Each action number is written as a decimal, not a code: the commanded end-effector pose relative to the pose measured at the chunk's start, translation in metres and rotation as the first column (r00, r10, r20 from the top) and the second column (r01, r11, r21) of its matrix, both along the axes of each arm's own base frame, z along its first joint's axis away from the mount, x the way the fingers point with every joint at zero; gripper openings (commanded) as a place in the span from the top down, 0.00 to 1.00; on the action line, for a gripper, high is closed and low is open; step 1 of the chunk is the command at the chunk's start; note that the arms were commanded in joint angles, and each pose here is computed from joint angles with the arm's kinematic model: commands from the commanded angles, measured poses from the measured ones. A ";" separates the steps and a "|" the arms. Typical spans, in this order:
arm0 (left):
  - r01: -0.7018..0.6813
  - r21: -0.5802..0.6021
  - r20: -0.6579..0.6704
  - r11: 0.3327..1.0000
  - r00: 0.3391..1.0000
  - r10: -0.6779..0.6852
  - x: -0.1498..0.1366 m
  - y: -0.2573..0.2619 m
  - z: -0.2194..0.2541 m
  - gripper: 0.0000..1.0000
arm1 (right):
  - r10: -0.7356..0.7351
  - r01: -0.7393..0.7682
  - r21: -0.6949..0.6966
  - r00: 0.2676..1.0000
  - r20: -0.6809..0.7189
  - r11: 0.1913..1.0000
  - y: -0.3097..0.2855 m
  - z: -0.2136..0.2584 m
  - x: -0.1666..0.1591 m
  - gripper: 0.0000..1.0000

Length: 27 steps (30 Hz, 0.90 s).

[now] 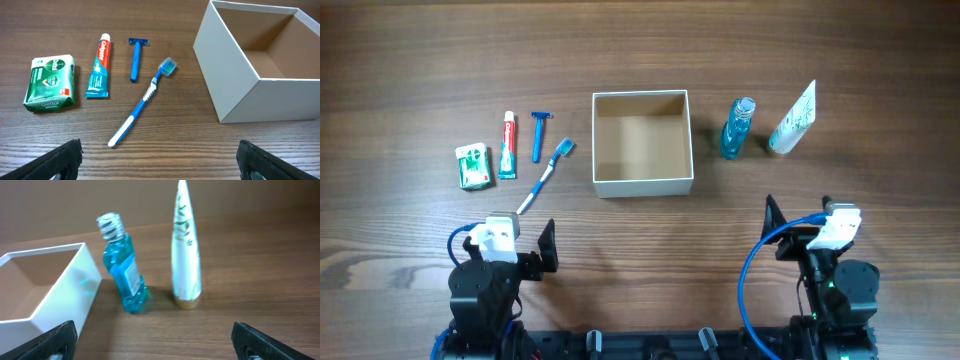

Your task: Pack container

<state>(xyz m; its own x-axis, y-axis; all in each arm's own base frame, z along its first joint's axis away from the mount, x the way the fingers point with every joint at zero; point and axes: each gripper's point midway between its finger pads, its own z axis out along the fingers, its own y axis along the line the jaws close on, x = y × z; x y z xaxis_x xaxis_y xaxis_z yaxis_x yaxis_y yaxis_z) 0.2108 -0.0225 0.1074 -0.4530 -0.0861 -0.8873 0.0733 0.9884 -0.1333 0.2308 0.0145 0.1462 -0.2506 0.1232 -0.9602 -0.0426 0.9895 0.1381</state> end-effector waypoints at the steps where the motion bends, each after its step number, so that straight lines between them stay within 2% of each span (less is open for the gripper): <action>1: 0.027 0.003 -0.006 1.000 1.000 -0.027 -0.001 -0.003 -0.006 0.00 | 0.053 -0.053 0.013 0.998 0.033 0.999 0.009 0.031 -0.004 0.00; 4: 0.027 0.003 -0.006 1.000 1.000 -0.027 -0.001 -0.003 -0.006 0.00 | 0.053 -0.053 0.013 0.999 0.010 0.998 0.009 0.058 -0.007 0.00; 7: 0.027 0.003 -0.006 1.000 1.000 -0.027 -0.001 -0.003 -0.006 0.00 | 0.053 -0.051 0.018 0.991 -0.122 0.999 0.009 0.078 -0.008 0.00; 8: 0.027 0.003 -0.006 1.000 1.000 -0.027 -0.001 -0.003 -0.006 0.00 | 0.083 -0.075 0.044 0.968 -0.236 0.996 0.015 0.087 -0.003 0.00; 9: 0.027 0.003 -0.006 1.000 1.000 -0.027 -0.001 -0.003 -0.006 0.00 | 0.103 -0.090 0.059 0.952 -0.288 0.994 0.019 0.092 0.001 0.00; 15: 0.027 0.003 -0.006 1.000 1.000 -0.027 -0.001 -0.003 -0.006 0.00 | 0.274 -0.202 0.196 0.835 -0.477 0.959 0.050 0.134 0.037 0.00; 18: 0.027 0.003 -0.006 1.000 1.000 -0.027 -0.001 -0.003 -0.006 0.00 | 0.469 -0.331 0.354 0.763 -0.444 0.875 0.085 0.169 0.054 0.00; 19: 0.027 0.003 -0.006 1.000 1.000 -0.027 -0.001 -0.003 -0.006 0.00 | 0.546 -0.410 0.378 0.738 -0.398 0.830 0.097 0.183 0.059 0.00; 21: 0.027 0.003 -0.006 1.000 1.000 -0.027 -0.001 -0.003 -0.006 0.00 | 0.599 -0.479 0.373 0.720 -0.352 0.795 0.105 0.198 0.072 0.00; 25: 0.027 0.003 -0.006 1.000 1.000 -0.027 -0.001 -0.003 -0.006 0.00 | 0.456 -0.362 0.285 0.778 -0.432 0.887 0.091 0.199 0.107 0.00; 27: 0.027 0.004 -0.006 1.000 1.000 -0.027 -0.001 -0.003 -0.006 0.00 | 0.377 -0.308 0.218 0.785 -0.493 0.926 0.086 0.192 0.118 0.00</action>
<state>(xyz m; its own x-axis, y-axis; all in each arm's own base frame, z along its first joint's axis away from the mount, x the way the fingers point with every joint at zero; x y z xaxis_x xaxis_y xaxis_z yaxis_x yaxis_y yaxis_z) 0.2107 -0.0230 0.1068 -0.4519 -0.0861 -0.8879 0.0762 0.9880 -0.1345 0.3322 0.1030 0.3380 -0.7430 0.0627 -0.6663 -0.3174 0.8434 0.4334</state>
